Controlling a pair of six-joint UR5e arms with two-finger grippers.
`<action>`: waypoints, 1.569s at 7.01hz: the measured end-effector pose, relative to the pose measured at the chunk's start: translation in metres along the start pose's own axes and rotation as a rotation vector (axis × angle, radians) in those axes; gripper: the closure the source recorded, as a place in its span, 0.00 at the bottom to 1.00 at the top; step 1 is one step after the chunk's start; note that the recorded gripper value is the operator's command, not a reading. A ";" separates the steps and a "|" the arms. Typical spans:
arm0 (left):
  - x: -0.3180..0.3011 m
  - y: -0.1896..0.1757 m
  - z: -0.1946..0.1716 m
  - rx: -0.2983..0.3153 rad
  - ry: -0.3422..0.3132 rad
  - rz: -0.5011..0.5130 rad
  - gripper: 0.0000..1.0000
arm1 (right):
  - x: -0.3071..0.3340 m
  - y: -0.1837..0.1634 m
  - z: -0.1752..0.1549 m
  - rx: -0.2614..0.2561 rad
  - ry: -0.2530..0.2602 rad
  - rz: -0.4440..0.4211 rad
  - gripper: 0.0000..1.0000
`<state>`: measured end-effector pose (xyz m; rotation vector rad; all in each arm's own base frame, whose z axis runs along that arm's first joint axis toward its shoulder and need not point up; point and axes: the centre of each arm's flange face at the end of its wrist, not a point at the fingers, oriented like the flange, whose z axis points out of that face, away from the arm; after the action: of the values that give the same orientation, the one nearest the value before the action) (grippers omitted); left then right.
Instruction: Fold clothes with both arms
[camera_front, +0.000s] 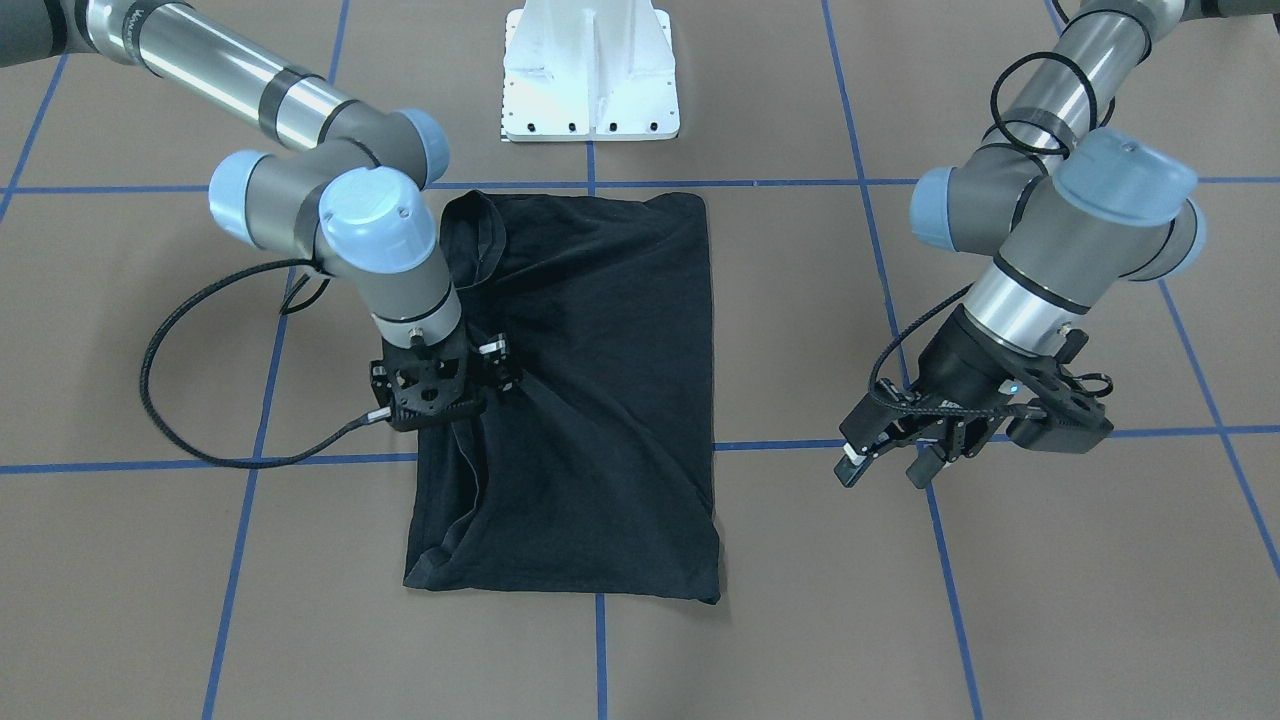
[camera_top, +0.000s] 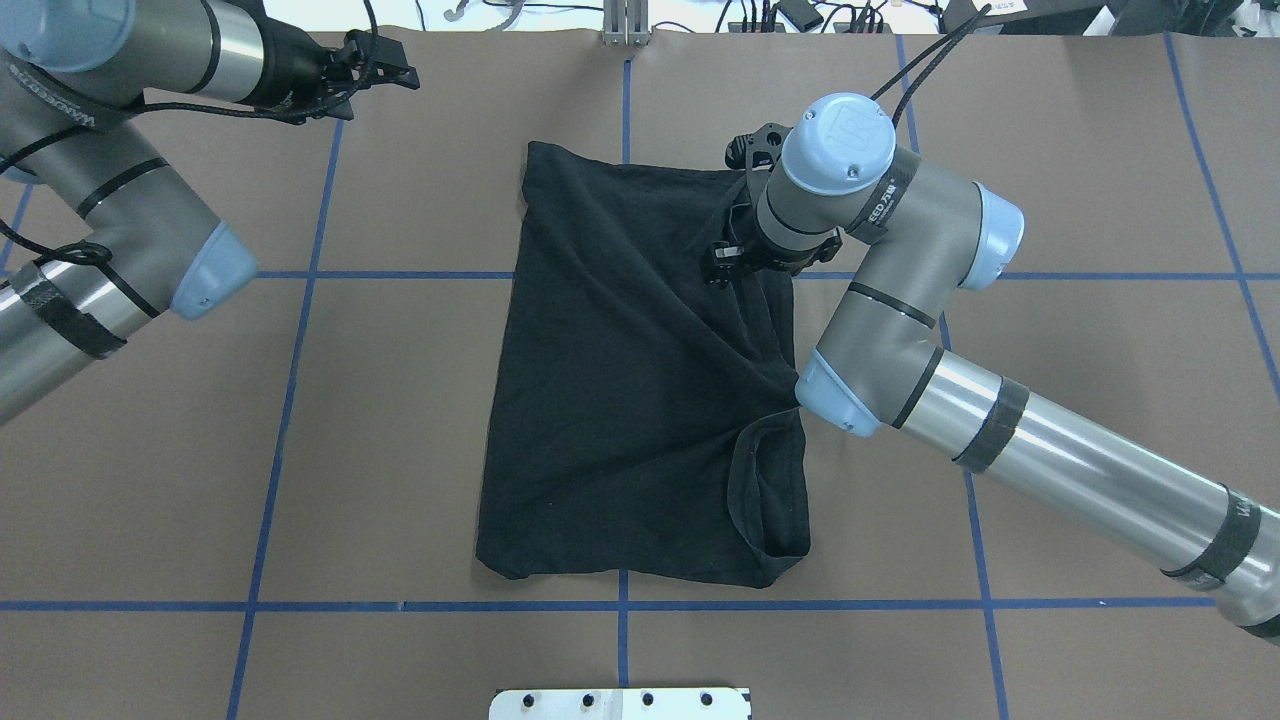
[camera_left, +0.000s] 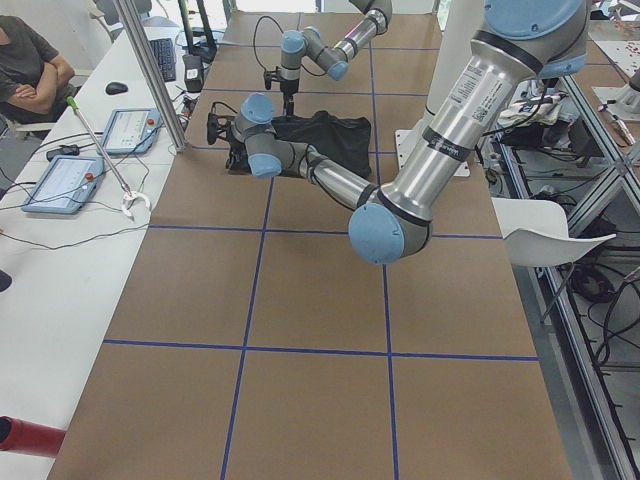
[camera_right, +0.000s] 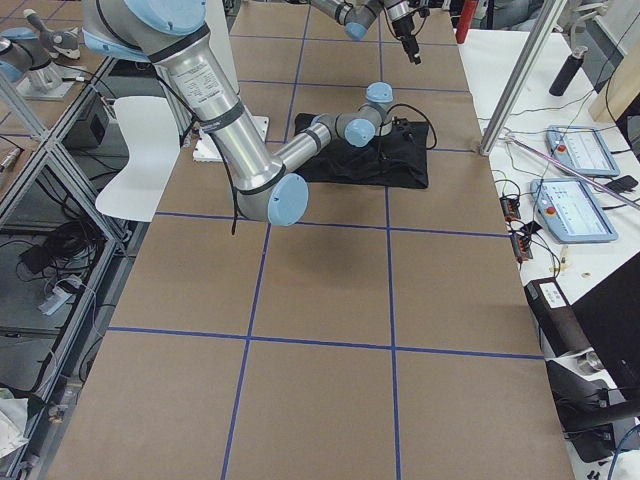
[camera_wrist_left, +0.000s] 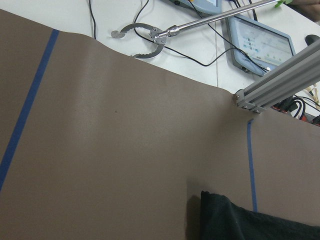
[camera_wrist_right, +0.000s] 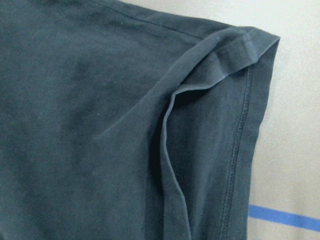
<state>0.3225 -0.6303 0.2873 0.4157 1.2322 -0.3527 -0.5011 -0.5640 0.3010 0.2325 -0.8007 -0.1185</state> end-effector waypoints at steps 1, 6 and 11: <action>0.003 0.000 -0.003 0.003 0.007 0.003 0.00 | 0.011 -0.010 0.001 0.003 -0.005 0.001 0.31; 0.005 -0.002 -0.008 0.009 0.013 0.005 0.01 | 0.012 -0.046 0.012 0.067 -0.105 -0.047 0.56; 0.007 -0.004 -0.012 0.014 0.020 0.007 0.01 | 0.009 -0.040 0.024 0.030 -0.115 -0.048 1.00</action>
<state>0.3125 -0.6279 0.2768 0.4364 1.2481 -0.3525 -0.5128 -0.6086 0.3131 0.2757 -0.9122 -0.1663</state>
